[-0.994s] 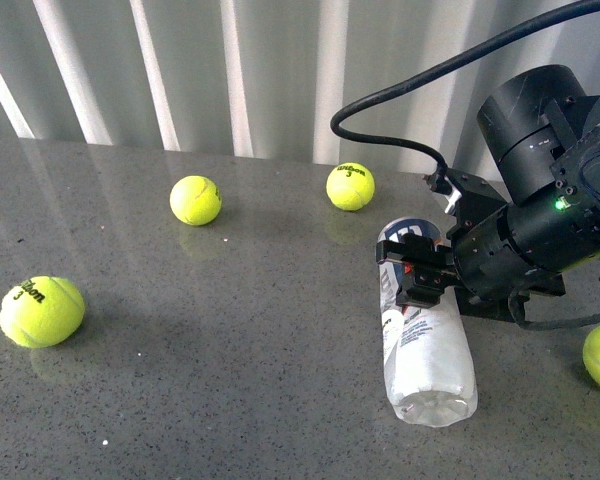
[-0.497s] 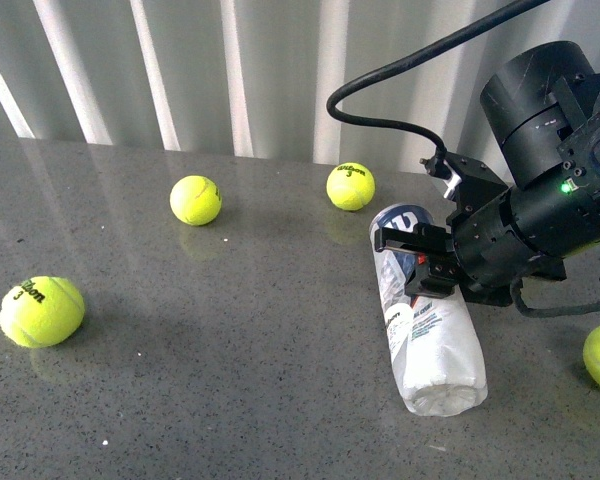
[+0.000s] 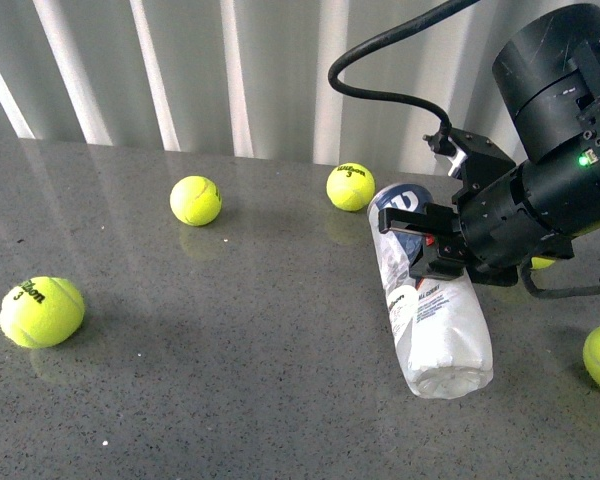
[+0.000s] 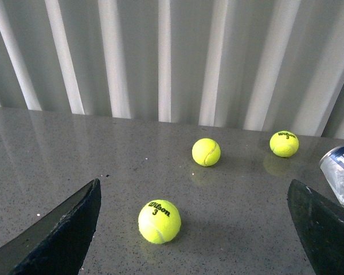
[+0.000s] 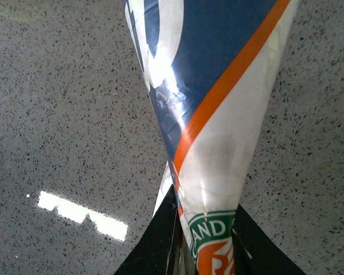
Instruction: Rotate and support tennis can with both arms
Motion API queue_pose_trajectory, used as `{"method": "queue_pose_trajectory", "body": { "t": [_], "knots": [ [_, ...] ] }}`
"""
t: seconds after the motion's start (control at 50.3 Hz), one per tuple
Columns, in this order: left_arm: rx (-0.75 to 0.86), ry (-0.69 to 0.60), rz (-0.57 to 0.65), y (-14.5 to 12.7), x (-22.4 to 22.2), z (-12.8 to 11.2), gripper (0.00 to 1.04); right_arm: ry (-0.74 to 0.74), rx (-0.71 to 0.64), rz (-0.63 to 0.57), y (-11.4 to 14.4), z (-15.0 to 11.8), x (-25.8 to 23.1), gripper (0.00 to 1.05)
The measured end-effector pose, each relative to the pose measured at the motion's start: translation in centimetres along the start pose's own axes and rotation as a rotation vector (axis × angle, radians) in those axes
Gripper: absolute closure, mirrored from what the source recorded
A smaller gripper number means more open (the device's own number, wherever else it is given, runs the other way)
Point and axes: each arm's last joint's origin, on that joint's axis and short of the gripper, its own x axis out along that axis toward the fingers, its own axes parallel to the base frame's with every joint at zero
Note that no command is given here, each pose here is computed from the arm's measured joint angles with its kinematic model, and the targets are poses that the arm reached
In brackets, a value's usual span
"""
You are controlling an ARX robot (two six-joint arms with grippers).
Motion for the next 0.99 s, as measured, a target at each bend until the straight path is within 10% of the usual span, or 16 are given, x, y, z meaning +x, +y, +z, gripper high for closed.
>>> {"method": "queue_pose_trajectory", "body": {
  "t": [0.298,0.537,0.656,0.994],
  "knots": [
    [0.000,0.000,0.000,0.0,0.0,0.0,0.07,-0.173,-0.415,-0.129,1.2,0.1,-2.1,0.93],
    [0.000,0.000,0.000,0.0,0.0,0.0,0.07,-0.291,-1.312,-0.156,2.7,-3.6,-2.3,0.93],
    [0.000,0.000,0.000,0.0,0.0,0.0,0.07,-0.306,-1.545,-0.143,3.1,-5.0,-1.6,0.93],
    [0.000,0.000,0.000,0.0,0.0,0.0,0.07,-0.305,-1.713,-0.090,5.0,-7.5,1.5,0.93]
  ]
}}
